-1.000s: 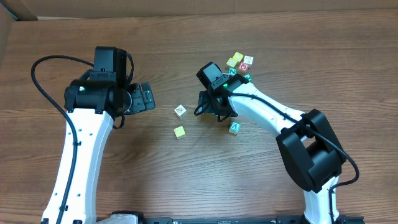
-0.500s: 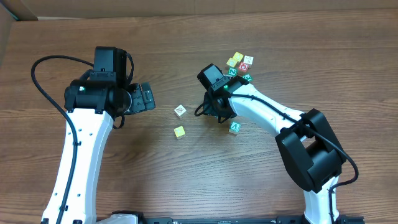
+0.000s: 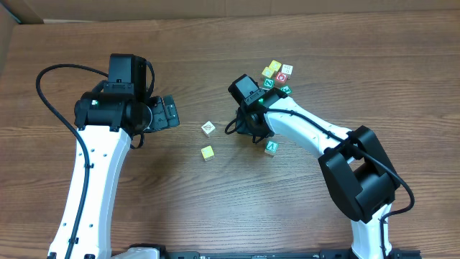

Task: Flip 3 blocks
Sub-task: 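Grasp the hammer-picture block with the right gripper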

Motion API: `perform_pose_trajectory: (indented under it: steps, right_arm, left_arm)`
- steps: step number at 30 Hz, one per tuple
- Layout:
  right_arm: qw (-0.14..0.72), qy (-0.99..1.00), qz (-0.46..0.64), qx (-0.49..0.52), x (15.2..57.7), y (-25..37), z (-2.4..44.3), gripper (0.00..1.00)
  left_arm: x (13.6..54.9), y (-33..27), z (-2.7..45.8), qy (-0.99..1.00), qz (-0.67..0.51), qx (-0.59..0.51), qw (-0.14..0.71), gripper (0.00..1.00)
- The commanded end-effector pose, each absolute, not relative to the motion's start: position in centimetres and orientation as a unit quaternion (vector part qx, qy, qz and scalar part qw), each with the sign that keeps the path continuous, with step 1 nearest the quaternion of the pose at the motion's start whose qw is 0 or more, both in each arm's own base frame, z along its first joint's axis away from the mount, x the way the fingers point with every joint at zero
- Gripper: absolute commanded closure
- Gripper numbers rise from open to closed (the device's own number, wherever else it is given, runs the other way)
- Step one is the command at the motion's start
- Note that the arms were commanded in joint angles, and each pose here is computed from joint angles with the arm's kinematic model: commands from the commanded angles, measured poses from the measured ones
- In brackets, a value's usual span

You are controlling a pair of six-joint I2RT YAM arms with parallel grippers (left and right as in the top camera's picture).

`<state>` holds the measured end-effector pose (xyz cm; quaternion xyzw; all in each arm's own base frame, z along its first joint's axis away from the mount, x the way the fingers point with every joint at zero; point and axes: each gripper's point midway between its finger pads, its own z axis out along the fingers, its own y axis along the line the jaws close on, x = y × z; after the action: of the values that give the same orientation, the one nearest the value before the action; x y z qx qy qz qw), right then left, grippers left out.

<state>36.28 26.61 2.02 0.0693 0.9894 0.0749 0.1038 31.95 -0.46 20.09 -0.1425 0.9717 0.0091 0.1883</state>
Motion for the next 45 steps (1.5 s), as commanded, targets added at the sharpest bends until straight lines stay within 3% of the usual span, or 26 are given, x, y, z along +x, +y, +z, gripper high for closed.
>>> perform_pose_trajectory:
  steps: [1,6,9,11,17,25,29,33,45]
  right_arm:
    - [0.117,0.988,0.07,0.073,36.9,26.4,1.9,0.61]
    - [0.121,0.988,0.066,0.072,37.0,26.2,1.9,0.57]
    - [0.121,0.988,0.066,0.072,37.0,26.2,1.9,0.39]
    - [0.126,0.987,0.062,0.073,37.2,26.1,1.9,0.36]
    - [0.138,0.987,0.06,0.061,37.6,26.1,2.0,0.44]
    - [0.134,0.987,0.058,0.059,37.3,26.0,1.7,0.46]
    - [0.13,0.988,0.06,0.058,37.1,26.1,1.7,0.61]
    - [0.12,0.989,0.061,0.057,36.8,26.1,1.6,0.57]
    - [0.076,0.995,0.039,0.055,34.5,24.9,1.7,0.57]
  left_arm:
    - [32.2,-0.3,20.3,0.97,0.013,-0.15,0.193,0.0]
    - [32.2,-0.3,20.3,0.969,0.013,-0.15,0.194,0.0]
    - [32.2,-0.3,20.3,0.97,0.013,-0.15,0.193,0.0]
    - [32.2,-0.3,20.3,0.969,0.013,-0.15,0.194,0.0]
    - [32.2,-0.3,20.3,0.969,0.013,-0.15,0.194,0.0]
    - [32.2,-0.3,20.3,0.97,0.013,-0.15,0.193,0.0]
    - [32.2,-0.3,20.3,0.969,0.013,-0.15,0.194,0.0]
    - [32.2,-0.3,20.3,0.97,0.013,-0.15,0.193,0.0]
    - [32.2,-0.3,20.3,0.97,0.013,-0.15,0.193,0.0]
